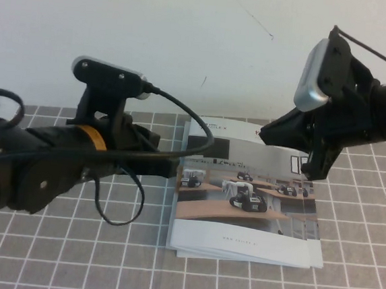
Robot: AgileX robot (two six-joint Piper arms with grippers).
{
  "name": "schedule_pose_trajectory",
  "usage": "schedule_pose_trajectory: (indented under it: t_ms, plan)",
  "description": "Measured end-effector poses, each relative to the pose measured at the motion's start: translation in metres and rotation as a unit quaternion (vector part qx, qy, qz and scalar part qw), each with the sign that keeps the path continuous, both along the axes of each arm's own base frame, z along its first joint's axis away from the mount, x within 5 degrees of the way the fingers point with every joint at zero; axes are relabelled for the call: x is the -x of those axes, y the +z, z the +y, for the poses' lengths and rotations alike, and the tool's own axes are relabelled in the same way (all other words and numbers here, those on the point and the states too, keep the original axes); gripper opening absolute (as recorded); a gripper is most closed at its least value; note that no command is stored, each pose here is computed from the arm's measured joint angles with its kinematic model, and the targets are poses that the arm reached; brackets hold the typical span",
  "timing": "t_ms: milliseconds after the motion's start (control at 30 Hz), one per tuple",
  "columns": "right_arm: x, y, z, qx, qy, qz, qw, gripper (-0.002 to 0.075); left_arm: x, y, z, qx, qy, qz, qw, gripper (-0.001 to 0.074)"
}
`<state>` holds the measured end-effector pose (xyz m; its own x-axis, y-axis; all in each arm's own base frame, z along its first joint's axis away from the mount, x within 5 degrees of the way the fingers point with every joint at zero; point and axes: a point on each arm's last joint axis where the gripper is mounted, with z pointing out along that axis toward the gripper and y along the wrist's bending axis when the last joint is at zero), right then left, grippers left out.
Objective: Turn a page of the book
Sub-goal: Open the closed book
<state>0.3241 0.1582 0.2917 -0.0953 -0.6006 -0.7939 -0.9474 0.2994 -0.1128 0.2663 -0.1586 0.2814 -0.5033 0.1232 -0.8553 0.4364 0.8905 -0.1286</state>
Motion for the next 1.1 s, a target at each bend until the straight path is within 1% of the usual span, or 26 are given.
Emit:
schedule_pose_trajectory:
  t_ms: [67, 200, 267, 333, 467, 533, 600, 733, 800, 900, 1100]
  plan:
    - [-0.007, -0.001, -0.001, 0.002, -0.025, -0.022, 0.999, -0.0001, -0.01, -0.007, -0.006, -0.007, -0.001, 0.007, 1.0, -0.0004]
    - [-0.027, -0.01, -0.005, -0.006, -0.12, -0.024, 0.993, -0.0001, -0.029, -0.03, -0.018, -0.012, -0.003, 0.018, 1.0, -0.0004]
    - [-0.035, -0.02, -0.009, -0.012, -0.153, -0.005, 0.988, 0.0002, -0.038, -0.045, -0.023, -0.015, -0.003, 0.025, 1.0, -0.0004]
    - [-0.041, -0.031, -0.013, -0.022, -0.18, 0.032, 0.983, 0.0019, -0.044, -0.061, -0.027, -0.013, 0.0, 0.036, 0.999, -0.0004]
    - [-0.052, -0.06, -0.023, -0.042, -0.236, 0.139, 0.961, 0.0096, -0.053, -0.093, -0.033, -0.017, 0.008, 0.069, 0.997, -0.0004]
    - [-0.054, -0.073, -0.028, -0.04, -0.254, 0.178, 0.95, 0.0143, -0.057, -0.108, -0.035, -0.021, 0.012, 0.087, 0.996, -0.0004]
    - [-0.056, -0.084, -0.032, -0.026, -0.267, 0.205, 0.941, 0.0199, -0.06, -0.121, -0.037, -0.023, 0.018, 0.105, 0.994, -0.0004]
    - [-0.056, -0.103, -0.037, 0.004, -0.297, 0.25, 0.922, 0.0348, -0.063, -0.14, -0.039, -0.021, 0.027, 0.125, 0.992, -0.0004]
    - [-0.056, -0.11, -0.037, 0.011, -0.301, 0.267, 0.915, 0.0398, -0.064, -0.147, -0.039, -0.023, 0.029, 0.131, 0.991, -0.0004]
    - [-0.056, -0.122, -0.036, 0.019, -0.302, 0.292, 0.907, 0.0429, -0.064, -0.149, -0.04, -0.021, 0.031, 0.135, 0.99, -0.0004]
    - [-0.058, -0.149, -0.036, 0.028, -0.322, 0.34, 0.883, 0.0442, -0.065, -0.149, -0.04, -0.019, 0.034, 0.138, 0.99, -0.0004]
